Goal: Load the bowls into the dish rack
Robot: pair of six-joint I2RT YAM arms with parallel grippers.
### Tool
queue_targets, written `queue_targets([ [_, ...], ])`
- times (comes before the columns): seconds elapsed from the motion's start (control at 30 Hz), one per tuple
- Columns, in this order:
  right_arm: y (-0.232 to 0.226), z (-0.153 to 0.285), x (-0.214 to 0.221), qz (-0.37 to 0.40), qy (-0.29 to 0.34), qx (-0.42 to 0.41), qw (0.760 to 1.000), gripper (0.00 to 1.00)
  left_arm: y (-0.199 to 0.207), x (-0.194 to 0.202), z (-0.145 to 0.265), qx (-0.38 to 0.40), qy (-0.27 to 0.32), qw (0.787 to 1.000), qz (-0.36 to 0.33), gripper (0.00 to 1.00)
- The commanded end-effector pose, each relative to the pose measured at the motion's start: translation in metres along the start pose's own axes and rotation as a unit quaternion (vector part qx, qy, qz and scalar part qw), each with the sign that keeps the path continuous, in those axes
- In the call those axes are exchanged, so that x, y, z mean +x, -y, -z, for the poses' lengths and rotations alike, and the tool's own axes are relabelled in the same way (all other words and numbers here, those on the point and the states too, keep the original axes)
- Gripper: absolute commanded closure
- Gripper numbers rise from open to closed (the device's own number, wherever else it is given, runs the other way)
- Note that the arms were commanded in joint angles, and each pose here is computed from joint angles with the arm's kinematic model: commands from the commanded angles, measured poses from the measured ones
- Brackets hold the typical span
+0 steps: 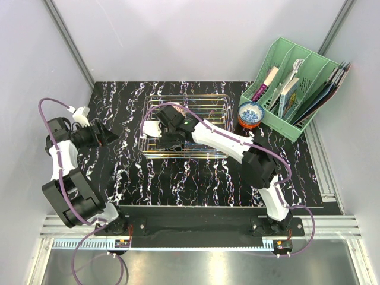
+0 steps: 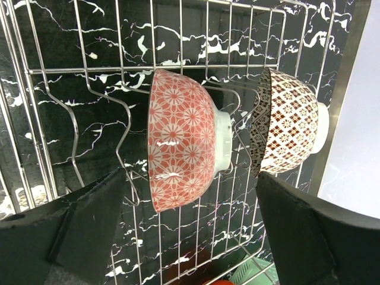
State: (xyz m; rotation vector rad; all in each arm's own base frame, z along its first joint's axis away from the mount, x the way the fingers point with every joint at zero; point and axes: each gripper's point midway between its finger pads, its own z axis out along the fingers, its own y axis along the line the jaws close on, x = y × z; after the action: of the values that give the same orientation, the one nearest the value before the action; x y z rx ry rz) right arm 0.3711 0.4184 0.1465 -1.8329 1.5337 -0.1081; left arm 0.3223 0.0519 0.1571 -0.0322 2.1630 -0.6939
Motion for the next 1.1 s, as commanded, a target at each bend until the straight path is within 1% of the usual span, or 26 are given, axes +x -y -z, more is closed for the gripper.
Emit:
queue_targets([
  [0.0, 0.014, 0.017, -0.022, -0.018, 0.03, 0.024, 0.999, 0.03, 0.003, -0.006, 0.002, 0.015, 0.014, 1.0, -0.019, 0.01],
  [0.17, 0.037, 0.065, -0.037, -0.059, 0.064, 0.038, 0.995, 0.03, 0.01, -0.021, 0.011, 0.01, 0.026, 0.999, -0.044, 0.01],
  [0.23, 0.052, 0.092, -0.041, -0.09, 0.088, 0.049, 0.991, 0.02, 0.016, -0.03, 0.016, 0.009, 0.037, 0.997, -0.06, 0.01],
  [0.33, 0.085, 0.125, -0.03, -0.148, 0.114, 0.078, 0.979, 0.02, 0.024, -0.042, 0.023, 0.009, 0.05, 0.996, -0.073, 0.01],
  [0.37, 0.095, 0.132, -0.023, -0.181, 0.121, 0.087, 0.972, 0.02, 0.027, -0.044, 0.023, 0.01, 0.052, 0.996, -0.077, 0.01],
  [0.4, 0.119, 0.14, -0.002, -0.213, 0.122, 0.115, 0.963, 0.02, 0.029, -0.049, 0.024, 0.009, 0.055, 0.995, -0.084, 0.01],
  [0.43, 0.136, 0.155, 0.011, -0.239, 0.128, 0.138, 0.953, 0.02, 0.032, -0.05, 0.025, 0.006, 0.055, 0.994, -0.09, 0.01],
  [0.47, 0.148, 0.16, 0.025, -0.28, 0.131, 0.158, 0.938, 0.03, 0.039, -0.051, 0.02, 0.01, 0.05, 0.993, -0.102, 0.01],
  [0.5, 0.167, 0.168, 0.059, -0.313, 0.115, 0.189, 0.924, 0.03, 0.044, -0.052, 0.018, 0.01, 0.047, 0.993, -0.111, 0.01],
  [0.53, 0.177, 0.183, 0.073, -0.331, 0.116, 0.212, 0.912, 0.04, 0.053, -0.053, 0.012, 0.007, 0.04, 0.991, -0.13, 0.01],
  [0.57, 0.179, 0.181, 0.092, -0.362, 0.11, 0.226, 0.897, 0.05, 0.061, -0.053, 0.008, 0.009, 0.035, 0.989, -0.142, 0.01],
  [0.6, 0.19, 0.198, 0.12, -0.386, 0.101, 0.258, 0.88, 0.06, 0.064, -0.056, 0.006, -0.002, 0.032, 0.988, -0.153, 0.01],
  [0.63, 0.191, 0.2, 0.135, -0.4, 0.091, 0.269, 0.871, 0.08, 0.083, -0.055, -0.005, 0.015, 0.022, 0.986, -0.167, 0.01],
  [0.67, 0.183, 0.193, 0.155, -0.417, 0.071, 0.272, 0.865, 0.1, 0.09, -0.056, -0.01, 0.018, 0.018, 0.984, -0.174, 0.01],
  [0.7, 0.182, 0.198, 0.167, -0.424, 0.062, 0.283, 0.858, 0.11, 0.095, -0.065, -0.017, 0.011, 0.016, 0.983, -0.182, 0.01],
  [0.73, 0.182, 0.199, 0.187, -0.438, 0.044, 0.295, 0.848, 0.13, 0.116, -0.062, -0.029, 0.031, 0.005, 0.982, -0.188, 0.01],
  [0.77, 0.174, 0.194, 0.205, -0.454, 0.023, 0.301, 0.838, 0.18, 0.128, -0.073, -0.032, 0.035, 0.011, 0.979, -0.199, 0.01],
  [0.8, 0.172, 0.195, 0.215, -0.464, 0.017, 0.305, 0.831, 0.2, 0.131, -0.074, -0.044, 0.031, 0.001, 0.98, -0.198, 0.01],
  [0.83, 0.172, 0.198, 0.236, -0.481, 0.003, 0.317, 0.817, 0.24, 0.153, -0.072, -0.055, 0.052, -0.008, 0.977, -0.204, 0.01],
  [0.87, 0.167, 0.193, 0.247, -0.503, 0.0, 0.315, 0.805, 0.28, 0.166, -0.084, -0.057, 0.059, 0.001, 0.975, -0.213, 0.01],
  [0.9, 0.164, 0.191, 0.258, -0.515, -0.008, 0.315, 0.797, 0.33, 0.17, -0.083, -0.07, 0.056, -0.009, 0.975, -0.215, 0.01],
  [0.93, 0.163, 0.193, 0.273, -0.527, -0.019, 0.323, 0.786, 0.35, 0.19, -0.078, -0.079, 0.072, -0.018, 0.972, -0.225, 0.01],
  [0.97, 0.158, 0.189, 0.282, -0.547, -0.023, 0.321, 0.773, 0.37, 0.203, -0.086, -0.083, 0.077, -0.011, 0.968, -0.237, 0.01],
  [1.0, 0.155, 0.184, 0.292, -0.56, -0.029, 0.317, 0.765, 0.4, 0.204, -0.082, -0.096, 0.069, -0.022, 0.968, -0.24, 0.01],
  [1.03, 0.152, 0.18, 0.296, -0.569, -0.028, 0.311, 0.761, 0.42, 0.223, -0.075, -0.103, 0.085, -0.03, 0.963, -0.252, 0.01],
  [1.07, 0.148, 0.178, 0.306, -0.585, -0.033, 0.309, 0.749, 0.43, 0.232, -0.077, -0.107, 0.09, -0.028, 0.961, -0.26, 0.01],
])
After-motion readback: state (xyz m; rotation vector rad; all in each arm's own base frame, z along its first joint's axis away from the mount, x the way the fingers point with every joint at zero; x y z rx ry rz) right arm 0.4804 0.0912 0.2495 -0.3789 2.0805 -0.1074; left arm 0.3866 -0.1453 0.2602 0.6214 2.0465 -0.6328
